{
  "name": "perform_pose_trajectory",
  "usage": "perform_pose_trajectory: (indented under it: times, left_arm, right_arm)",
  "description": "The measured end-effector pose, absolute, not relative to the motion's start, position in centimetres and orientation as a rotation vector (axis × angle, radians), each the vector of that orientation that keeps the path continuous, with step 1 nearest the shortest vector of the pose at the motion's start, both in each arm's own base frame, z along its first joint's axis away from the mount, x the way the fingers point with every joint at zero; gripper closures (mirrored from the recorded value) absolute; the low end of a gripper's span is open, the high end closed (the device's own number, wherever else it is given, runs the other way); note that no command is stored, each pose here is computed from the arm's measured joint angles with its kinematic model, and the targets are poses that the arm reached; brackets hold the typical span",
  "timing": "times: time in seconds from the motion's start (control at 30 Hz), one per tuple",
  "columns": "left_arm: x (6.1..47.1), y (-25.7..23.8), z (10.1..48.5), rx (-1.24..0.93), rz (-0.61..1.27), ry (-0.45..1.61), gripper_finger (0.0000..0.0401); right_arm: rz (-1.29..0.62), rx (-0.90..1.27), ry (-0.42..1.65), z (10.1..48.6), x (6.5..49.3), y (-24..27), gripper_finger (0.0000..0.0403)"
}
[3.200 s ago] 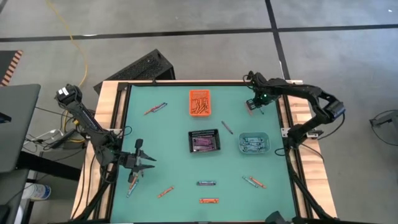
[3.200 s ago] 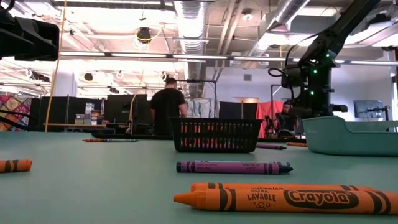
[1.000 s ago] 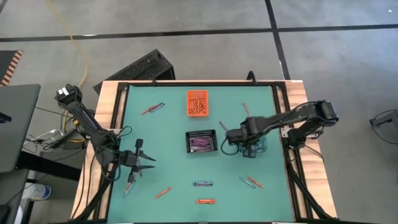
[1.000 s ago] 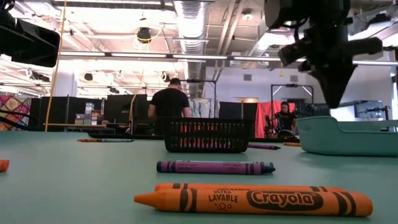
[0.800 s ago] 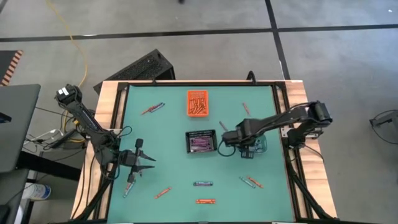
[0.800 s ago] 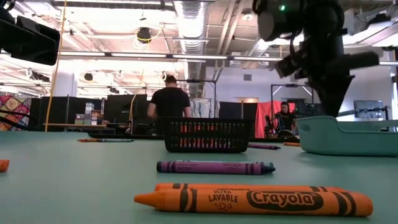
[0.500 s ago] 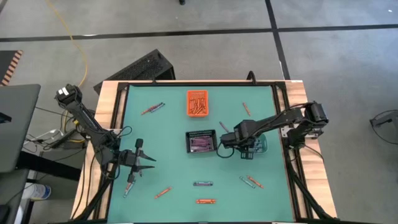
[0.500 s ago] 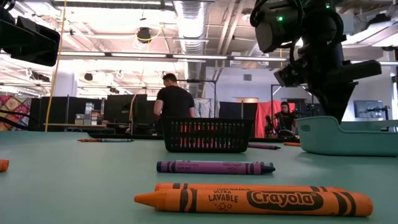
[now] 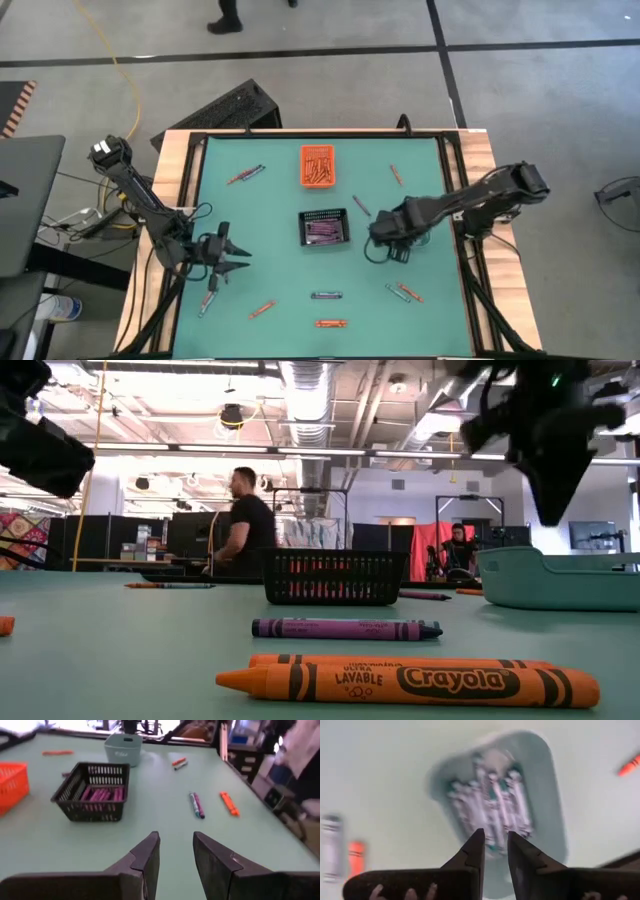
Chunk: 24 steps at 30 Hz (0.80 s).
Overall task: Sort crayons
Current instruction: Put the orange crayon into the orange bin
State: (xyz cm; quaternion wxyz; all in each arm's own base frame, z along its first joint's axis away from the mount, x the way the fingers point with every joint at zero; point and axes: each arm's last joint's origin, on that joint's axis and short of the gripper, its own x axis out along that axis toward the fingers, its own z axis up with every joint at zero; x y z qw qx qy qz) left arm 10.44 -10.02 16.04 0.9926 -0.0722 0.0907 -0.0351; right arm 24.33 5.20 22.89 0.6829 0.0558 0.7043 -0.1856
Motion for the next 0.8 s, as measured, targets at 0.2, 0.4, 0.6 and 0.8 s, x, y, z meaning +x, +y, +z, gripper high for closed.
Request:
perform_pose_trajectory:
  times: [0.2, 0.4, 0.6, 0.8]
  left_arm:
    - [10.6, -10.6, 16.8, -0.398, -0.172, 0.213, 0.0295]
    - [12.6, -12.9, 20.6, -0.531, -0.198, 0.285, 0.0306]
    - [16.6, -17.6, 23.6, -0.457, -0.161, 0.504, 0.0321]
    - [19.9, -21.9, 22.3, -0.301, -0.066, 0.78, 0.0324]
  right_arm:
    - [-0.37, 0.065, 1.28, 24.3, 24.2, 9.2, 0.0327]
    - [-0.395, -0.242, 0.905, 24.8, 24.0, 13.8, 0.0331]
    - [-0.481, -0.281, 0.601, 25.1, 23.2, 17.3, 0.0331]
    - [-0.521, -0.304, 0.507, 23.2, 23.1, 19.6, 0.0331]
